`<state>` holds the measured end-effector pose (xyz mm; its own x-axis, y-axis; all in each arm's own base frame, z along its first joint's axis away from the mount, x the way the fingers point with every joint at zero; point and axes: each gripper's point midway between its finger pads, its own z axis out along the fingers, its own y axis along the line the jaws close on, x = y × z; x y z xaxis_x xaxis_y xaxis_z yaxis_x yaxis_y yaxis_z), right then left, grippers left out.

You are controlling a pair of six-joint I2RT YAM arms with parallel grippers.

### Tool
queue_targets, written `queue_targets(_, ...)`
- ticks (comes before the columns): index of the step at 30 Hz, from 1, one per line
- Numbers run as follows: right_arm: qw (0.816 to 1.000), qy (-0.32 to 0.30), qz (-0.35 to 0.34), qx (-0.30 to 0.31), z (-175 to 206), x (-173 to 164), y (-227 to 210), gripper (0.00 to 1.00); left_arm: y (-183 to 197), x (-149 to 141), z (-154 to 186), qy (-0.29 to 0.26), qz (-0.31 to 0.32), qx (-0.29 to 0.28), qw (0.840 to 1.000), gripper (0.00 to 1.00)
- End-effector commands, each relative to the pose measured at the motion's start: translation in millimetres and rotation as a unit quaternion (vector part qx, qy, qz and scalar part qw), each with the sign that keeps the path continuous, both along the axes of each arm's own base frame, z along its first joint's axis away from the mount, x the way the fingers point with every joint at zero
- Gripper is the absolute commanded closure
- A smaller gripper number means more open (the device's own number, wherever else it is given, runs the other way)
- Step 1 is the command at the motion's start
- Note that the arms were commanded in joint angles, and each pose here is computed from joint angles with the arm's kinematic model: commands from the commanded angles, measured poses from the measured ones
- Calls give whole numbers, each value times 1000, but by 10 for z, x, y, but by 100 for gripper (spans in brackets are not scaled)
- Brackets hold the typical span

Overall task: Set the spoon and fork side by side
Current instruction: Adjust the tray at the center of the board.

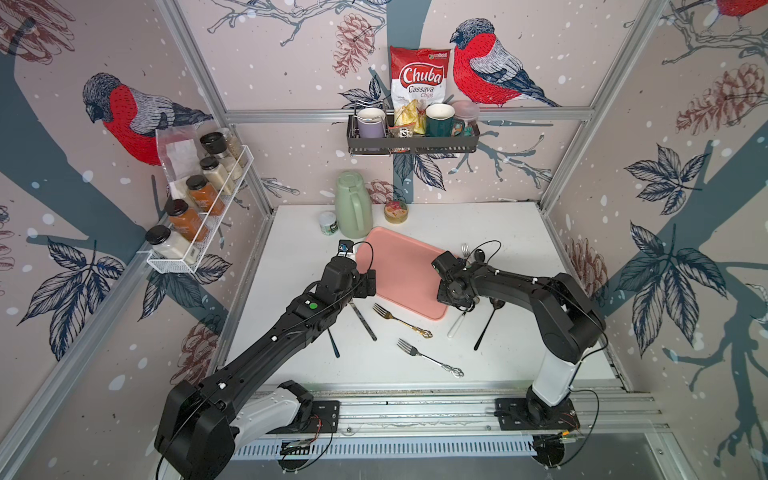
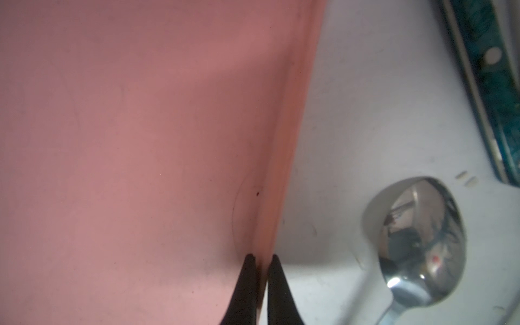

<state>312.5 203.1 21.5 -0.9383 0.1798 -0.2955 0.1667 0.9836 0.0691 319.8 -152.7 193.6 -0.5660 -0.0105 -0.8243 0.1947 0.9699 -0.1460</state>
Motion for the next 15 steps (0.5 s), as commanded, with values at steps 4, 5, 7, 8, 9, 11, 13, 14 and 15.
queue_targets(4, 998, 7, 58, -33, 87, 65, -89, 99, 32, 0, -100, 11, 0, 17, 1000, 7)
queue_targets(5, 997, 6, 62, -36, 108, 80, -106, 99, 35, 0, -120, 14, 0, 20, 1000, 6)
queue_targets(7, 997, 6, 70, -32, 141, 93, -115, 99, 46, 15, -175, 20, 3, 27, 999, 5)
queue_targets(8, 997, 6, 76, -29, 147, 100, -112, 99, 44, 27, -202, 24, 3, 29, 999, 5)
queue_targets(9, 996, 4, 83, -28, 166, 107, -103, 99, 45, 37, -245, 30, 5, 32, 999, 5)
queue_targets(11, 995, 6, 98, -31, 168, 104, -94, 99, 31, 71, -294, 41, 9, 30, 999, 5)
queue_targets(13, 993, 10, 111, -45, 146, 99, -129, 99, -52, 83, -352, 59, -4, 17, 998, 5)
queue_targets(14, 992, 13, 113, -53, 132, 95, -164, 99, -98, 94, -387, 68, -12, 14, 997, 5)
queue_targets(15, 991, 15, 114, -61, 122, 94, -204, 99, -133, 101, -414, 75, -18, 12, 997, 6)
